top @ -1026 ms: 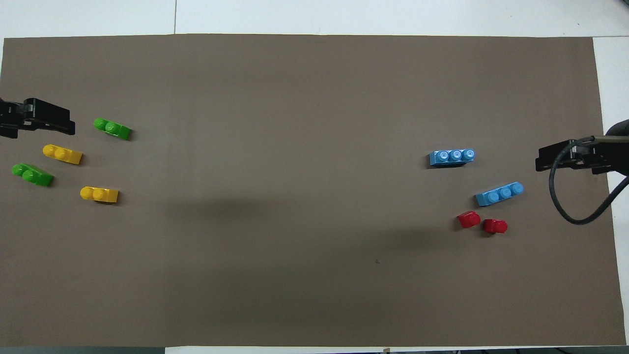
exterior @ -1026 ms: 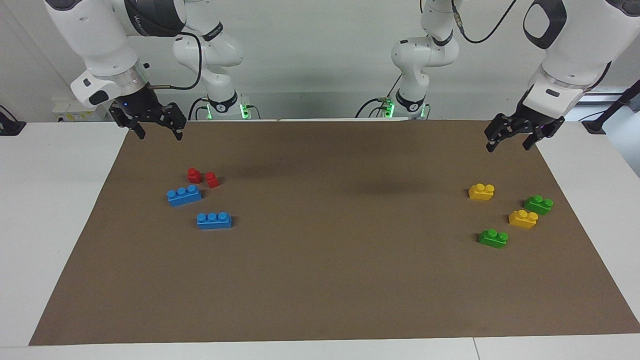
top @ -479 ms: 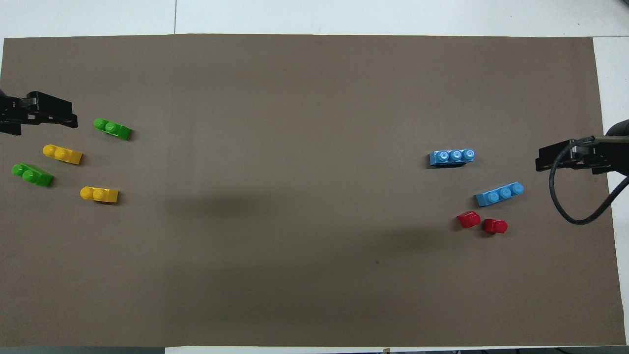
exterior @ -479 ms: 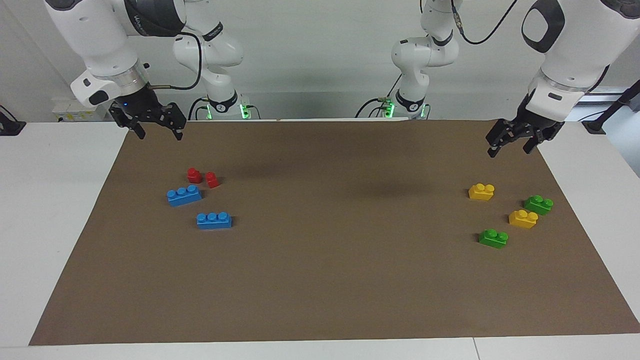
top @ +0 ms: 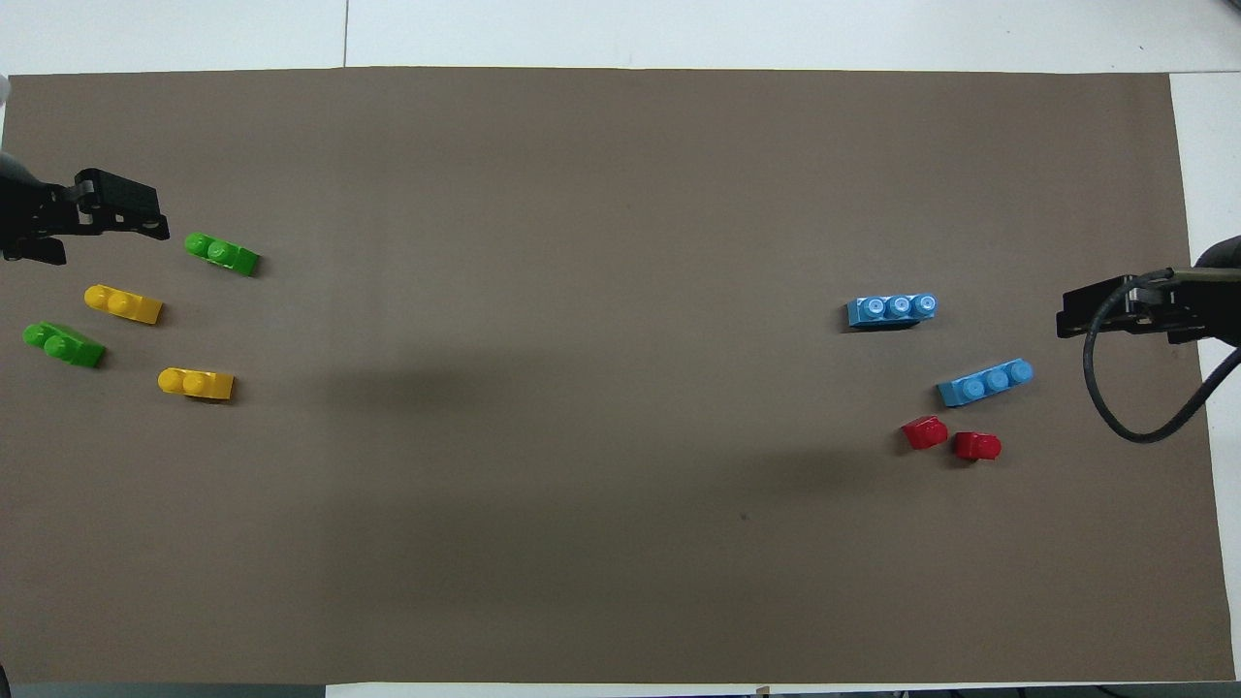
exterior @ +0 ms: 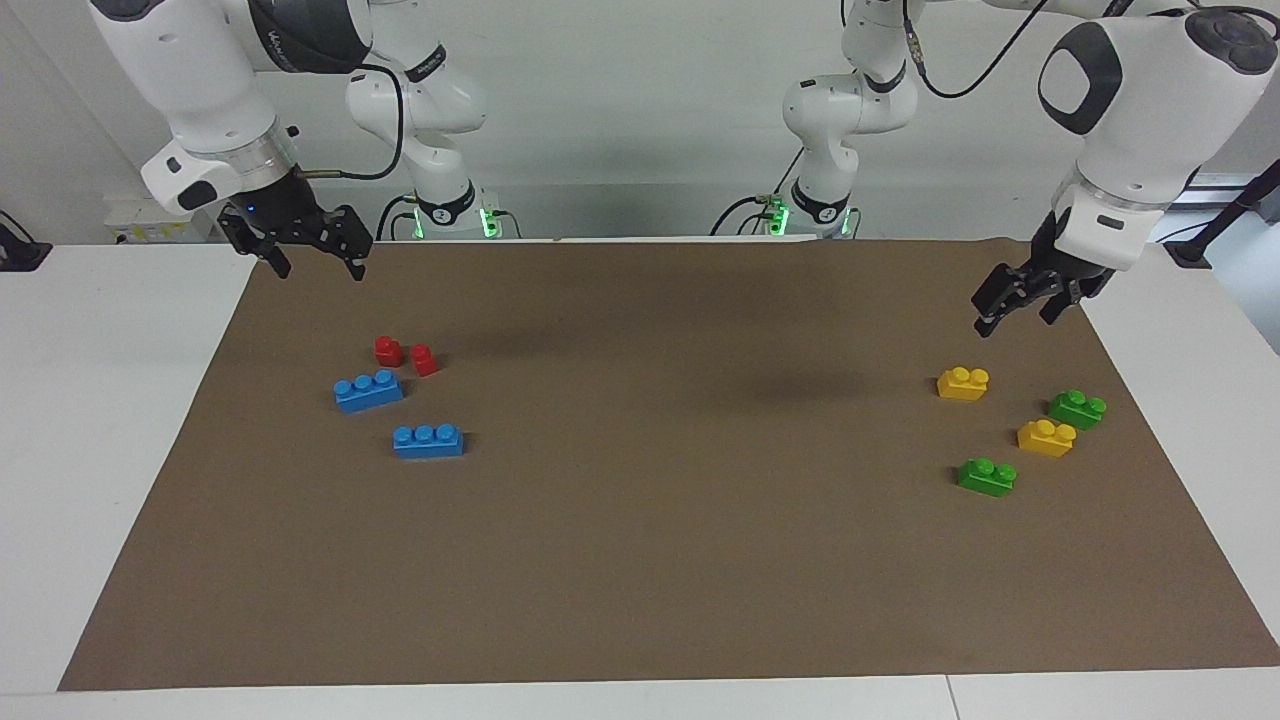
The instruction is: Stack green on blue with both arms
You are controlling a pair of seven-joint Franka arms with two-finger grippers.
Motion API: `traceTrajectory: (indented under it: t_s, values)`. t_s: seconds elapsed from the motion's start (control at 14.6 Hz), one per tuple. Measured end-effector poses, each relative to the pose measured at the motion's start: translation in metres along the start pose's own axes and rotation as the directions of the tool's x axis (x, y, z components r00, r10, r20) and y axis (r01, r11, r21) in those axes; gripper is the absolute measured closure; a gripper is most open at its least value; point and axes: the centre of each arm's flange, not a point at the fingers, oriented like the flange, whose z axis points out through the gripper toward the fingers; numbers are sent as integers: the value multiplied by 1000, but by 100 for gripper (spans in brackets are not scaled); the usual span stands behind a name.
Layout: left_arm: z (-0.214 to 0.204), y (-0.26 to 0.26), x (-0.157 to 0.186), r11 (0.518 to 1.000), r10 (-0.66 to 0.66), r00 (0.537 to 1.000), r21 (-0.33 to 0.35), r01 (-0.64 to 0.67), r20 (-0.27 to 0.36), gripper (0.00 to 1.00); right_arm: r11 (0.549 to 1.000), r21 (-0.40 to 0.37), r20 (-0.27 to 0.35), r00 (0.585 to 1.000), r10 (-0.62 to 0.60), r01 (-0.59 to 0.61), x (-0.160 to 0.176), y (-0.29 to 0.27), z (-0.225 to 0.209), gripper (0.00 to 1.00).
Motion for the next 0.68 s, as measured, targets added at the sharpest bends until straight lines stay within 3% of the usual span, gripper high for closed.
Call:
traceTrajectory:
  t_s: [0.48,0.68]
  values:
    - [85,-38,37,976,-216,976,-12,216,-26,0,1000,0,0,1000,0,0,0,0,0,0]
    - [122,-46,49,926,-377,926,-17,376,-23,0,1000,0,0,1000,-3,3,0,0,0,0]
